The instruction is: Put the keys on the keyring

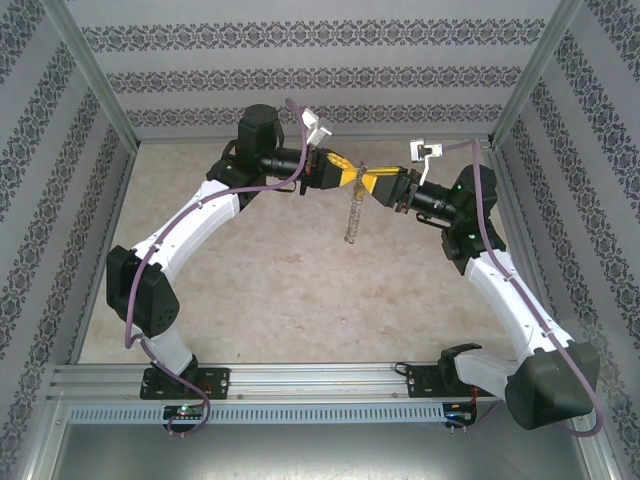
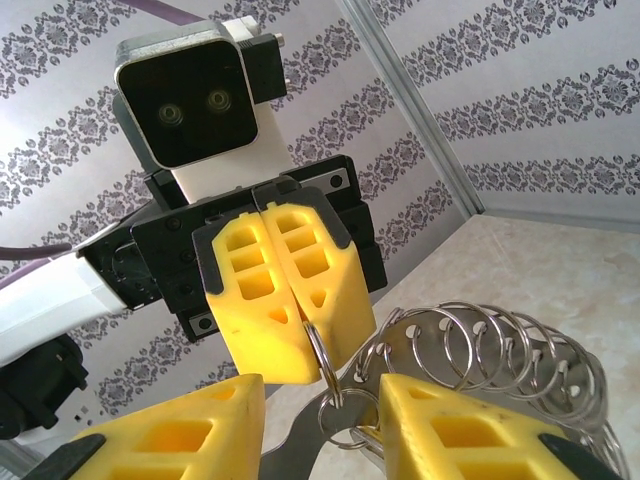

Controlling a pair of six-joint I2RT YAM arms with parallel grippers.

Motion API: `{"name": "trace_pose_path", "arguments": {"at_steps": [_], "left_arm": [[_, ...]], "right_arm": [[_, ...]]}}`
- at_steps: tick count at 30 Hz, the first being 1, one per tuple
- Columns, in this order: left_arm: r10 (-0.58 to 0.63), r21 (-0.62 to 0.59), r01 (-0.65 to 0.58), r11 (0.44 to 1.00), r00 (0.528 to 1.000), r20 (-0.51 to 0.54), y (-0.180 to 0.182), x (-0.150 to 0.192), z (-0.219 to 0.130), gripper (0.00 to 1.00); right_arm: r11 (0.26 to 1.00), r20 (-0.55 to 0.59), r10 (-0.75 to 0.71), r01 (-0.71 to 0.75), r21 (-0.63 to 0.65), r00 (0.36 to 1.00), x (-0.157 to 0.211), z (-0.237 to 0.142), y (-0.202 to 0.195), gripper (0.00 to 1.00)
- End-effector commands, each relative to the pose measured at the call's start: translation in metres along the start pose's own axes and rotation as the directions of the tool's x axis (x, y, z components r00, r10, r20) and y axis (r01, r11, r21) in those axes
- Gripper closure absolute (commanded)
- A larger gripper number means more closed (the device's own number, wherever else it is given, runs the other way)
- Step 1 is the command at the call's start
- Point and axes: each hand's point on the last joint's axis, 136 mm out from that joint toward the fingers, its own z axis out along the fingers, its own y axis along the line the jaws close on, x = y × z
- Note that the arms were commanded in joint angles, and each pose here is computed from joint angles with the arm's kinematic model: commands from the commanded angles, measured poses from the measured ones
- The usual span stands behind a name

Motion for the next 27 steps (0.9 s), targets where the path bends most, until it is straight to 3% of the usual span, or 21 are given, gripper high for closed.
{"name": "trace_pose_path", "arguments": {"at_steps": [1,10,22,27], "left_arm": [[0.104,0.030,-0.106,0.994,0.993,0.054,-0.025,-0.028,-0.004,1.00],[0.094,0.034,-0.096,0.995,0.994,0.053,-0.023,-0.025,-0.004,1.00],[0.073,0.043,-0.075,0.996,0.996,0.049,-0.020,-0.019,-0.001,1.00],[0.076,0.044,-0.078,0.996,0.996,0.052,-0.020,-0.020,0.000,1.00]], "right_arm": [[0.998,-0.001,-0.044,0.044,-0.042,0.999,-0.004,0.001,0.010,0.66],[0.997,-0.009,-0.055,0.054,-0.060,0.998,-0.006,0.006,0.014,0.70],[0.995,0.003,-0.072,0.072,-0.063,0.997,-0.014,0.007,0.019,0.67],[0.995,-0.006,-0.066,0.066,-0.071,0.998,-0.012,0.009,0.018,0.74]]}}
